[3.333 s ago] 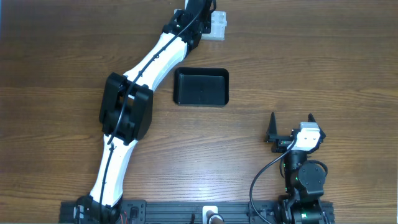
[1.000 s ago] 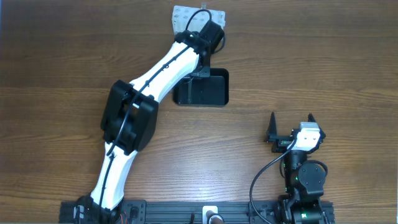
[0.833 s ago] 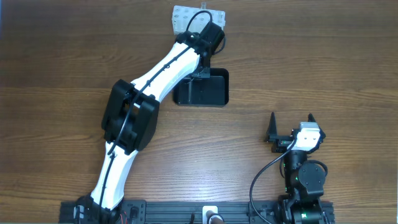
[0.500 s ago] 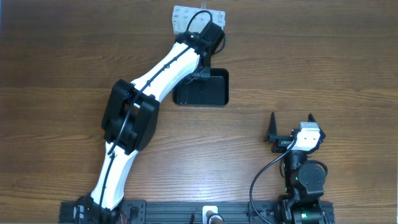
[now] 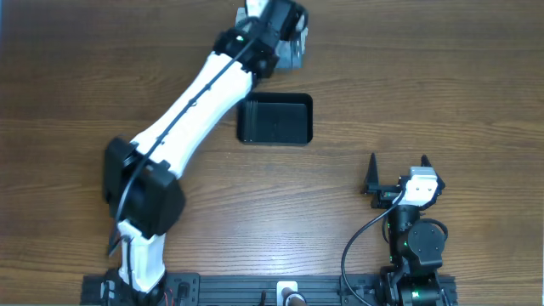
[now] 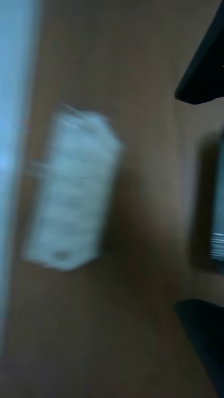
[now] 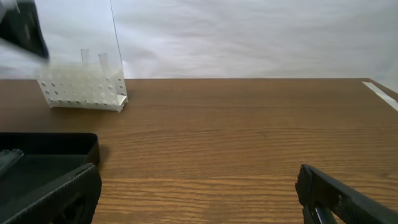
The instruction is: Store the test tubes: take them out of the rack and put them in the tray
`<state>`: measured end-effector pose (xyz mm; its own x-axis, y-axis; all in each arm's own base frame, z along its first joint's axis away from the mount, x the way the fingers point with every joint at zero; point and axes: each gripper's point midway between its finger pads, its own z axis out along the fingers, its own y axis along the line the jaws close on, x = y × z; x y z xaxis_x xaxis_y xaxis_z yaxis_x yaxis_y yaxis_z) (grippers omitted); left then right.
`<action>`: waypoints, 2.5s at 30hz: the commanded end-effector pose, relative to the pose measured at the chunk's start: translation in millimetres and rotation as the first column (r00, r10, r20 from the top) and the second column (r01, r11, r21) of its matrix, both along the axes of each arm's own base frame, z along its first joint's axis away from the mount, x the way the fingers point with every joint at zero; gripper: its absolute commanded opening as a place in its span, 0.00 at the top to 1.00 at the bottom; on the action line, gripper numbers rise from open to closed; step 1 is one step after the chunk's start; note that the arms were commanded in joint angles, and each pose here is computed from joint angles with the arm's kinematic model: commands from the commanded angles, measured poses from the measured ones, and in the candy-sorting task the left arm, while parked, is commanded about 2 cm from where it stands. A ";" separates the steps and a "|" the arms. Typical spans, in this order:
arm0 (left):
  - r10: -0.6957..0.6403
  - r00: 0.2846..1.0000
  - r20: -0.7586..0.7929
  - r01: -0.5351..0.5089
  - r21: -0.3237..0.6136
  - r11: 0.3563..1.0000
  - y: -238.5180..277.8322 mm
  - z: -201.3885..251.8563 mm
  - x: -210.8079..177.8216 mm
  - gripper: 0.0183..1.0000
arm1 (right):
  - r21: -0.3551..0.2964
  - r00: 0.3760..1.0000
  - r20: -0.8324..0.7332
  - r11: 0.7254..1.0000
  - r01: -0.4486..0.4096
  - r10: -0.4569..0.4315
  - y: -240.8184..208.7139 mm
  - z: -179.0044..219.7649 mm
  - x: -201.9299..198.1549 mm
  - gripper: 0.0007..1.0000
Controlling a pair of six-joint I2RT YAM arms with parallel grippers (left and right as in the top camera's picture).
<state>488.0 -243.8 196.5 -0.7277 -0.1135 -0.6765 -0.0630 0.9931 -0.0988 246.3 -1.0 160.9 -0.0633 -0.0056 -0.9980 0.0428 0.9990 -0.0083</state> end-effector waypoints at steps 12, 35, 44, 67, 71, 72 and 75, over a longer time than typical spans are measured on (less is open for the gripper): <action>-0.073 0.861 0.504 0.024 0.103 0.994 126.4 174.1 10.6 0.00 | 0.003 1.000 0.002 1.000 -0.011 0.011 2.3 -1.1 -0.2 0.01; -0.052 0.586 0.809 -0.015 0.076 0.997 233.8 68.8 -214.5 0.00 | 0.003 1.000 0.002 1.000 -0.011 0.011 2.3 -1.1 -0.2 0.01; -0.069 0.525 0.848 -0.005 0.084 0.996 236.5 38.5 -238.2 0.00 | 0.003 1.000 0.002 1.000 -0.011 0.011 2.3 -1.1 -0.2 0.01; -0.095 0.726 0.681 0.058 0.076 0.995 229.3 -38.4 -242.5 0.00 | 0.003 1.000 0.002 1.000 -0.011 0.011 2.3 -1.1 -0.2 0.01; -0.095 0.726 0.681 0.058 0.076 0.995 229.3 -38.4 -242.5 0.00 | 0.003 1.000 0.002 1.000 -0.011 0.011 2.3 -1.1 -0.2 0.01; -0.095 0.726 0.681 0.058 0.076 0.995 229.3 -38.4 -242.5 0.00 | 0.003 1.000 0.002 1.000 -0.011 0.011 2.3 -1.1 -0.2 0.01; -0.095 0.726 0.681 0.058 0.076 0.995 229.3 -38.4 -242.5 0.00 | 0.003 1.000 0.002 1.000 -0.011 0.011 2.3 -1.1 -0.2 0.01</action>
